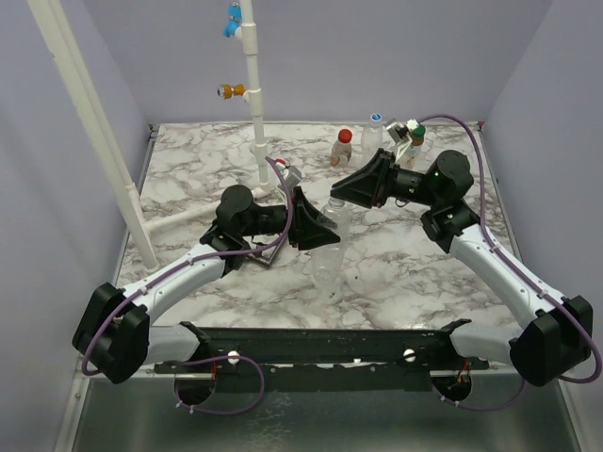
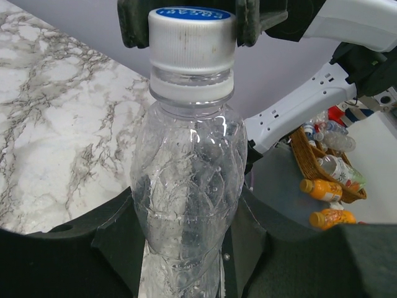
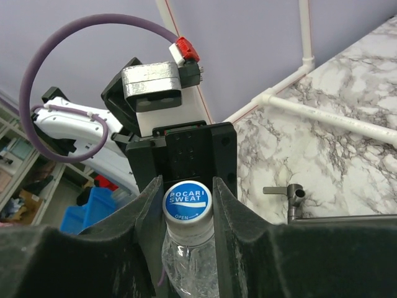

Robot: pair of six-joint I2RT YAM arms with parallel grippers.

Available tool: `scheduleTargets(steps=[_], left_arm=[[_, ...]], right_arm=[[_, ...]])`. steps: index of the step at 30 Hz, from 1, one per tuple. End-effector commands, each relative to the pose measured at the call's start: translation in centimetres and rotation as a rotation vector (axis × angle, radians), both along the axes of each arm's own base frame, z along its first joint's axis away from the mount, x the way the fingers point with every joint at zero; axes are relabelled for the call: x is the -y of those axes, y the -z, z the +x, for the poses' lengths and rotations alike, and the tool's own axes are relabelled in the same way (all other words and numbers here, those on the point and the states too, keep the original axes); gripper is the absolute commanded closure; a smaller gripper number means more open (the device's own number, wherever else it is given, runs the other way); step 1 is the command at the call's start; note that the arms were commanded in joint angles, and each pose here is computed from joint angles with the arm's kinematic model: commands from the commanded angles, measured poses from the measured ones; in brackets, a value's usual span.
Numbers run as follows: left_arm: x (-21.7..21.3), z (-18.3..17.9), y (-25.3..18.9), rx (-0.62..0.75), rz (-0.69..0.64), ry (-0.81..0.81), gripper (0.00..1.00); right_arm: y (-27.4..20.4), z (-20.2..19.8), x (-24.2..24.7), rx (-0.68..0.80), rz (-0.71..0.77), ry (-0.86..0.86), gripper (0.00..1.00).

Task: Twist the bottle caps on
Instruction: Screw the bottle cap onto the plastic bottle.

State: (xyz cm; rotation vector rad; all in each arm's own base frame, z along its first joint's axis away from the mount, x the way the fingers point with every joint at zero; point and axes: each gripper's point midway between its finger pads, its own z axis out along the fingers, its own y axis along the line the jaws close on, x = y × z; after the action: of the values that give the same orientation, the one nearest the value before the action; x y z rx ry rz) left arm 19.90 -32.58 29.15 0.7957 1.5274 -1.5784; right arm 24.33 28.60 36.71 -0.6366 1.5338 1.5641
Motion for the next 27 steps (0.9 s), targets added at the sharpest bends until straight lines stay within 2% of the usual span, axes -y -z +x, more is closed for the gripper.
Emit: scheduleTargets(steps=[1,4,8,16,19,23,27], left_arm=[[0.0,0.7,-0.4,-0.033,-0.013,-0.003,1.00],[0.0,1.4,-0.3,-0.048,-0.008,-0.037,1.00],[0.0,4.0,1.1,-0.081,0.077,-0.165,1.00],[-2.7,11.0,2.8,-0.116,0.243,-0.592,1.00],[-3.5,12.6,2.9,-0.103,0.292,-0.708,1.00],[-3.6,13.8,2.6,-0.070,0.355,-0.803,1.00],[-3.1,14.4,2.5,-0.031,0.400,-0.861,1.00]], right_arm=[[-0.4,0.1,0.7,0.031,-0.034,0.066,0.71],[0.0,0.7,1.0,0.022,-0.076,0.137,0.75],[0.7,1.5,1.0,0.001,-0.157,0.248,0.81],[3.9,3.7,0.9,-0.153,-0.344,0.490,0.85],[4.6,4.6,0.9,-0.186,-0.406,0.594,0.86],[5.7,5.3,0.4,-0.208,-0.509,0.720,0.89],[6.1,6.3,0.4,-0.261,-0.522,0.794,0.91]])
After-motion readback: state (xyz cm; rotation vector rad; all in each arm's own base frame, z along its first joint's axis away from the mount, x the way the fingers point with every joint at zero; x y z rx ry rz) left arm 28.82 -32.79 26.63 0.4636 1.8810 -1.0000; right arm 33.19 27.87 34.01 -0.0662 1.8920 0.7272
